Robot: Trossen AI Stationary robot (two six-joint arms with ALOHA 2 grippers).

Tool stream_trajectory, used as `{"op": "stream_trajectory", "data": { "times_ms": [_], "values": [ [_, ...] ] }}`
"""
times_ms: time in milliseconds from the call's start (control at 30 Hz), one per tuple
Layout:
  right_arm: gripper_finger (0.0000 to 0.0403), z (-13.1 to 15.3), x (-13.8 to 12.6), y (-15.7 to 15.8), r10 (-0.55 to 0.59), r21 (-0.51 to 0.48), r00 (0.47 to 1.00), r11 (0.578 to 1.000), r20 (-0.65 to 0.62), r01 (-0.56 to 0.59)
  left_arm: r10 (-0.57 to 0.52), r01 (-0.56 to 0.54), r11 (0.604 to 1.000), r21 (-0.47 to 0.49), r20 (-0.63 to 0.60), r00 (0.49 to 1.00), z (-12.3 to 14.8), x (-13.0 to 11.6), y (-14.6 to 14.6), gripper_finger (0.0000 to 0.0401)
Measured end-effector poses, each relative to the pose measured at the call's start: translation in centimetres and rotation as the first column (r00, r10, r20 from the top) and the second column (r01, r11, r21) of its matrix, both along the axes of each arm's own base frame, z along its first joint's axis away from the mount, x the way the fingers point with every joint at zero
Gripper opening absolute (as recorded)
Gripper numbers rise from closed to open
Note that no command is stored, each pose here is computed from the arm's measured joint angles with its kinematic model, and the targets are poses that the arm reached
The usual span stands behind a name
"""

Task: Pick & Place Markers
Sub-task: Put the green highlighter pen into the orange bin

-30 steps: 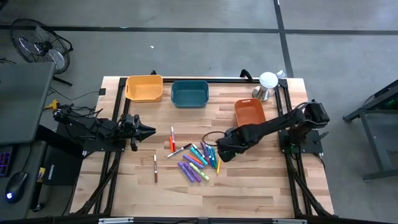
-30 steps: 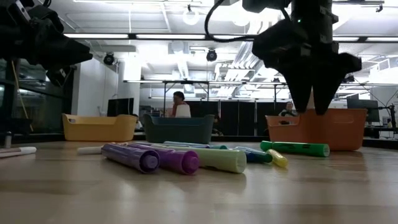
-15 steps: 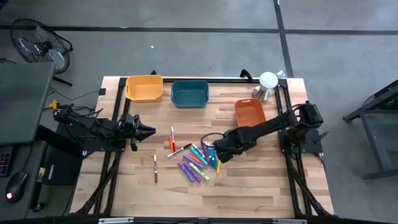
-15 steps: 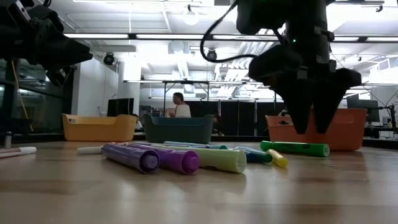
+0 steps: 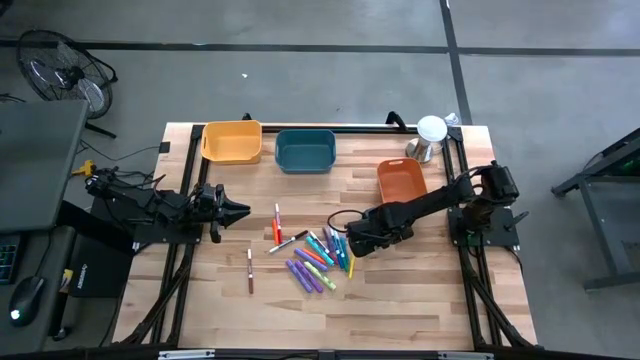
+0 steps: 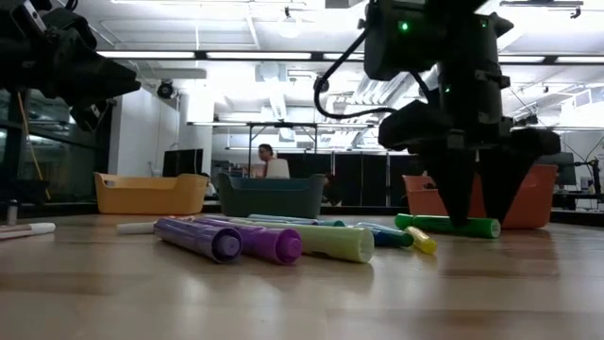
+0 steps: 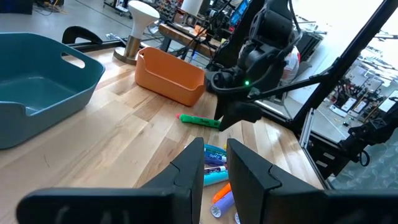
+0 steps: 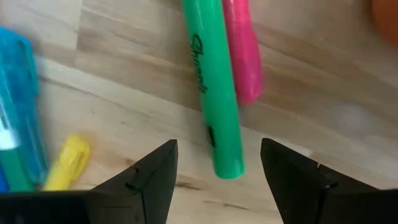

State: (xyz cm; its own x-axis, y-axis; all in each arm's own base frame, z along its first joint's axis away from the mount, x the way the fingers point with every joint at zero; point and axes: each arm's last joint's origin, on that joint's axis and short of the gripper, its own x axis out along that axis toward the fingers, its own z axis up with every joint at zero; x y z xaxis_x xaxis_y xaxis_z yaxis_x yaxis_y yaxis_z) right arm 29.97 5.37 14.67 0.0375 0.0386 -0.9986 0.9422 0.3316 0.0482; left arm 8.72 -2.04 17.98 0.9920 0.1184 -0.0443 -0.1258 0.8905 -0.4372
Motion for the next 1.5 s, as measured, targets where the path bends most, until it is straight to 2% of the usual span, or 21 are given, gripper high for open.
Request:
{"op": "stream_trajectory", "data": {
  "times_ms": [300,700,1033,1500],
  "values": [
    [0.0202,-0.87,-0.20,-0.35,-0.009,0.010,1.000,1.000,0.030,0.009,0.000,0.000,1.000,0.000,0.000,1.000,0.01,0.00,0.00,0.0067],
    [0.0123,-0.94,-0.42,-0.36,0.070,0.016,0.997,0.997,0.013,-0.070,0.000,0.000,1.000,0.000,0.000,1.000,0.00,0.00,0.00,0.0067],
    [0.0067,-0.96,-0.47,-0.33,0.089,0.032,0.996,0.996,0.009,-0.089,0.000,0.000,1.000,0.000,0.000,1.000,-0.01,0.00,0.00,0.0067],
    [0.0064,-0.13,0.38,0.10,0.102,0.114,0.994,0.988,0.047,-0.106,0.000,0.000,1.000,0.000,0.000,1.000,0.00,0.00,0.00,0.0067]
  ]
}}
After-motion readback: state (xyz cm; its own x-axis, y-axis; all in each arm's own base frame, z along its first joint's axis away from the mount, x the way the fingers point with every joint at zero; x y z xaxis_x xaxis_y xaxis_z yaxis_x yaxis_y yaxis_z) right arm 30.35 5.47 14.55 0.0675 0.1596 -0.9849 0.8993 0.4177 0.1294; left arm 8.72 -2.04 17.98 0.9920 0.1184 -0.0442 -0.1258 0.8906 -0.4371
